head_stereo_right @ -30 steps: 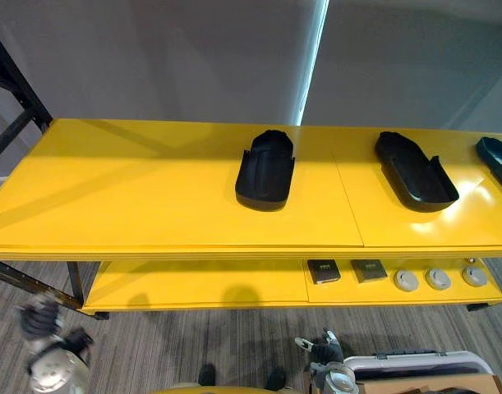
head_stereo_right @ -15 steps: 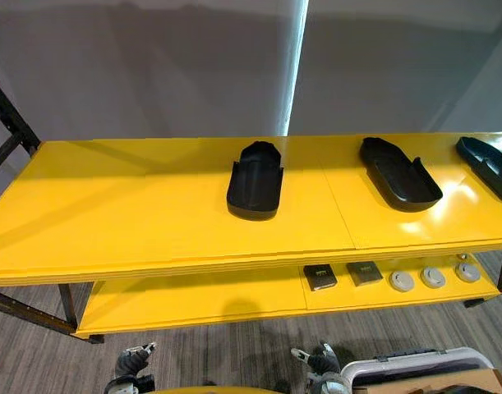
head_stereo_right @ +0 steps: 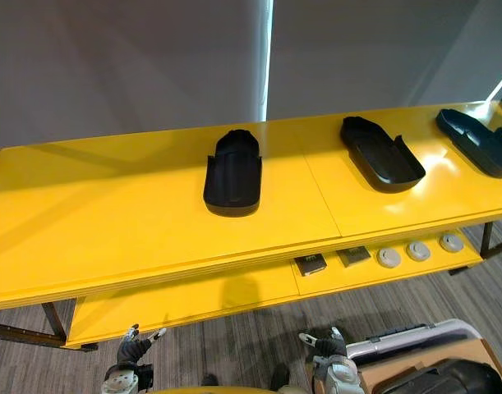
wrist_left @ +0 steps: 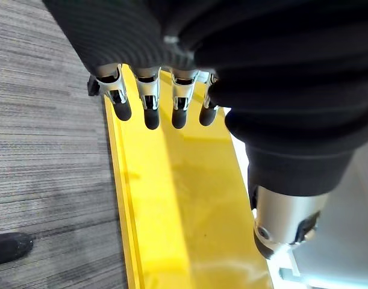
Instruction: Walk over and take plastic housings, then place them on the shelf
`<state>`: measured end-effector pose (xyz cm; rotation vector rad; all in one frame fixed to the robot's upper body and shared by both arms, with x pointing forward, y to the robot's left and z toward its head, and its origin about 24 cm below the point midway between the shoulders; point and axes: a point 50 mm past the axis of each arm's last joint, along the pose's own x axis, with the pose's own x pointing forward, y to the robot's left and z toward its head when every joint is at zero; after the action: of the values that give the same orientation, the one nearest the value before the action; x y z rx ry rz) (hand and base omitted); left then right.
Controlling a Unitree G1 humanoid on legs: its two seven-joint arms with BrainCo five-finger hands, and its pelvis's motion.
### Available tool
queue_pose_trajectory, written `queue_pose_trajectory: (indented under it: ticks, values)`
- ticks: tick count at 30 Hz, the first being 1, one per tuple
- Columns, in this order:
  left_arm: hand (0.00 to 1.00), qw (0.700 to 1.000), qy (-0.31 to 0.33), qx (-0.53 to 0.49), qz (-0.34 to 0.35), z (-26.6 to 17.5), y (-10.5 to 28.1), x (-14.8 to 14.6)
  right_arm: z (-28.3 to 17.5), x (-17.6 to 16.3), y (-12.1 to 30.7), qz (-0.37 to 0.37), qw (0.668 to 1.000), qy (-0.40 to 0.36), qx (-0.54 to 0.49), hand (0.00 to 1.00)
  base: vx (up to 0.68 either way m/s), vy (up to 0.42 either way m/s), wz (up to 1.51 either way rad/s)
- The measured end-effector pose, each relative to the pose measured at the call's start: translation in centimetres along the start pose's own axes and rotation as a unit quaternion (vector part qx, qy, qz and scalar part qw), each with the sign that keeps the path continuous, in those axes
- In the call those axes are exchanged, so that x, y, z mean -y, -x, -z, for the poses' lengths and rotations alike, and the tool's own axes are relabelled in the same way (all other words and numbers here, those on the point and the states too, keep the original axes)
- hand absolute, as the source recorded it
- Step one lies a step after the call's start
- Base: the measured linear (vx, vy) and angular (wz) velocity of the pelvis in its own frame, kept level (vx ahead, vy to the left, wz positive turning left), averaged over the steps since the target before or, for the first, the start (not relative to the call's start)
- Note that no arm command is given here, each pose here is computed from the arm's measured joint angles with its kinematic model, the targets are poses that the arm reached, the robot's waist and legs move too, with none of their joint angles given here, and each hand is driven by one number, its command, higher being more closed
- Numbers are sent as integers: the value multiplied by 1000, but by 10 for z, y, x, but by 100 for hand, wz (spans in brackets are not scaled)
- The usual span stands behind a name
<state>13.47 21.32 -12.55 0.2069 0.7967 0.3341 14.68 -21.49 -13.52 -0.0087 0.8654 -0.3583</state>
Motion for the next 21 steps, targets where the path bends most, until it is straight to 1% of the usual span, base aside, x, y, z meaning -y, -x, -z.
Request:
queue_pose_trajectory:
  ticks: [4, 8, 11, 15, 20, 21]
  values:
    - [0, 1000, 6, 19, 15, -12, -2, 12, -10, -5, -2, -6, 1000, 7, 17, 0, -51, 76, -42]
    - [0, 999, 12, 31, 30, -17, 1, 24, -25, -15, 0, -21, 998, 17, 54, 0, -188, 132, -84]
    - [0, 999, 12, 29, 31, -15, 1, 24, -29, -23, 3, -31, 997, 26, 68, 0, -313, 178, -100]
    - [0, 999, 13, 24, 32, -14, 2, 26, -23, -21, 4, -29, 998, 27, 58, 0, -150, 104, -69]
    - [0, 999, 0, 33, 22, -18, -3, 15, -10, -17, 3, -26, 999, 38, 30, 0, -28, -79, -31]
    - [0, 999, -4, 34, 19, -20, -5, 12, -15, -14, -1, -23, 998, 47, 32, 0, -8, -145, -22]
